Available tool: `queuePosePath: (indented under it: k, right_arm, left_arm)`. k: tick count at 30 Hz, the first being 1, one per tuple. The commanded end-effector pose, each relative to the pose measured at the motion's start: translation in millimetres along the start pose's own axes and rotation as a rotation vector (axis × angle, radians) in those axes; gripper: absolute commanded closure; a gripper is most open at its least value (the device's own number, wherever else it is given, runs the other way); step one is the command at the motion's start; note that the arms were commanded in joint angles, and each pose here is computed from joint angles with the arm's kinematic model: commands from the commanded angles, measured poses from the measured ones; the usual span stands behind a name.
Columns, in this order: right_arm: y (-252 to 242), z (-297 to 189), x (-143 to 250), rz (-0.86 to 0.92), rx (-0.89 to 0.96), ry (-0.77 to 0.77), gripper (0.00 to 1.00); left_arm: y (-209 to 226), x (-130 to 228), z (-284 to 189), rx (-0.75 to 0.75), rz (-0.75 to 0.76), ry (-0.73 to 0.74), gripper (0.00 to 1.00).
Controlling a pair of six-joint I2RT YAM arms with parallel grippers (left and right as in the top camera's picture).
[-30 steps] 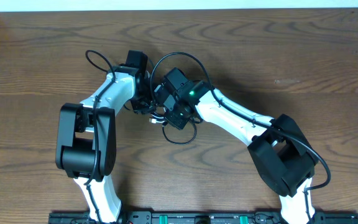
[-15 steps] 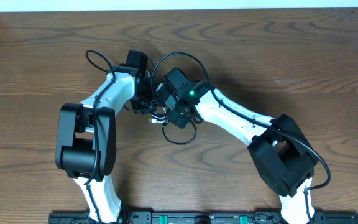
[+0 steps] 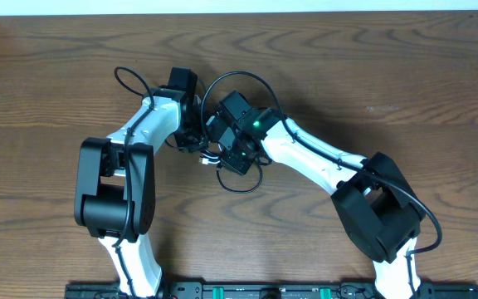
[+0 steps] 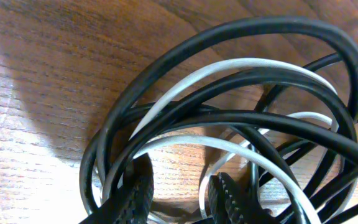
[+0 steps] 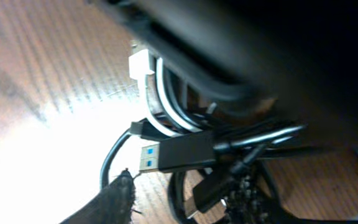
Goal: Untangle cables
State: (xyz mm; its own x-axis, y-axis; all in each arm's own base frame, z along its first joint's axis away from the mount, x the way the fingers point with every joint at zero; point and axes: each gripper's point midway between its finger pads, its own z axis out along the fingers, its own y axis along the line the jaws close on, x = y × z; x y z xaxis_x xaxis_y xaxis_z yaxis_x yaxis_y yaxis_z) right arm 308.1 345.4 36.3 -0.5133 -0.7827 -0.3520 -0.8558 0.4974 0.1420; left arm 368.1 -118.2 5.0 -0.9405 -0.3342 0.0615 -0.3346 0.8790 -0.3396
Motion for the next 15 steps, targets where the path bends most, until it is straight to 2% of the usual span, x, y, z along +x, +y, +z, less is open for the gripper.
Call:
queuePosePath:
  k: [1, 2, 3, 10, 15]
  right_arm:
    - [19.5, 7.0, 9.0, -0.012, -0.099, 0.02, 0.51]
    - [22.0, 6.8, 7.9, -0.011, -0.115, 0.015, 0.2]
    - [24.4, 6.5, 7.9, 0.002, -0.128, 0.014, 0.01]
    - [27.4, 5.7, 11.8, 0.159, -0.146, 0.039, 0.01]
    - [44.5, -0.5, 7.4, 0.198, -0.29, 0.018, 0.01]
  left_arm:
    - [8.8, 3.9, 7.6, -0.02, -0.014, 0.023, 0.64]
    - [8.8, 3.9, 7.6, -0.02, -0.014, 0.023, 0.64]
    - [8.8, 3.9, 7.6, -0.02, -0.014, 0.023, 0.64]
    - [8.7, 3.9, 7.6, -0.02, -0.013, 0.023, 0.64]
    - [8.7, 3.9, 7.6, -0.02, -0.014, 0.023, 0.64]
